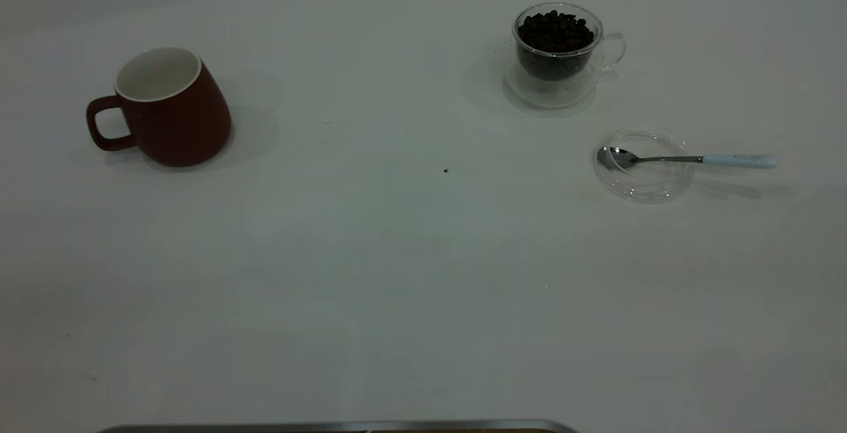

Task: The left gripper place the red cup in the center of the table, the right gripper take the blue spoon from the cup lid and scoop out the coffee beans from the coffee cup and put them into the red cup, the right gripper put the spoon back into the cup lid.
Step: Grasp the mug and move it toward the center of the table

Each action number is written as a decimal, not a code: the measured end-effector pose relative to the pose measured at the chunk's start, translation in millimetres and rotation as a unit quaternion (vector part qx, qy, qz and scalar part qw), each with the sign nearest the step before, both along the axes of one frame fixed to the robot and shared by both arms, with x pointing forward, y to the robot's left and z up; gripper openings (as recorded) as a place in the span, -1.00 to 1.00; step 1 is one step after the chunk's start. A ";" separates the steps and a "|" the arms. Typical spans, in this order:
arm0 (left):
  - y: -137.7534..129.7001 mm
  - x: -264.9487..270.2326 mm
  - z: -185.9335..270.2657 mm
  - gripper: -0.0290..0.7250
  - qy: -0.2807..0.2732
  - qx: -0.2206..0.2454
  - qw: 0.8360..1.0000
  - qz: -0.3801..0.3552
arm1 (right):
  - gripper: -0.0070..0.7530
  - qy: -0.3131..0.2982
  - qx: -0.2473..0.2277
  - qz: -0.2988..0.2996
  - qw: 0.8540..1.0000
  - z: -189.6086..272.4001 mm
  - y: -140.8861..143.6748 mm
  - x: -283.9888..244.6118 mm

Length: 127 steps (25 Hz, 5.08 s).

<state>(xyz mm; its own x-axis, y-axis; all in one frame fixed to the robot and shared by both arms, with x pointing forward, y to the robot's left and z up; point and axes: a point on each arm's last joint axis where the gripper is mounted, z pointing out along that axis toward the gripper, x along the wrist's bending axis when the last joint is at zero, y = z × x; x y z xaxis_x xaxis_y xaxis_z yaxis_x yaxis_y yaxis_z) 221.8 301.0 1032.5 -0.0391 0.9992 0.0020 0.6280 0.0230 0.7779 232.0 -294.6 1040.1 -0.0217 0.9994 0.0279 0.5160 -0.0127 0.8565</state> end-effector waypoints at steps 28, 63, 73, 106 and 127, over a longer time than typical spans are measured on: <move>0.9 2.7 0.7 0.50 0.012 0.038 0.999 -0.026 | 0.12 0.000 0.000 0.000 1.000 0.0 0.0 0.0; 8.1 351.3 -71.0 0.50 0.406 0.246 0.818 -0.325 | 0.12 0.000 0.000 0.000 1.000 0.0 0.0 0.0; 4.8 403.1 -123.3 0.50 0.368 0.297 0.772 -0.424 | 0.12 0.000 0.000 0.000 1.000 0.0 0.0 0.0; -34.2 428.8 -207.5 0.50 0.267 0.347 0.744 -0.505 | 0.12 0.000 0.000 0.000 1.000 0.0 0.0 0.0; -129.5 434.8 -212.3 0.50 0.194 0.390 0.688 -0.581 | 0.12 0.000 0.000 0.000 1.000 0.0 0.0 0.0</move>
<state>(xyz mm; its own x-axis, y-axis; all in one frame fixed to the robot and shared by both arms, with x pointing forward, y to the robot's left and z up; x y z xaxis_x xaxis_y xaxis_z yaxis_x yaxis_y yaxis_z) 656.5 171.5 820.2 0.9395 0.0454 0.3395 0.0344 -0.9987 0.0383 232.0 -294.6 1040.1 -0.0222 0.9994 0.0271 0.5159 -0.0118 0.8565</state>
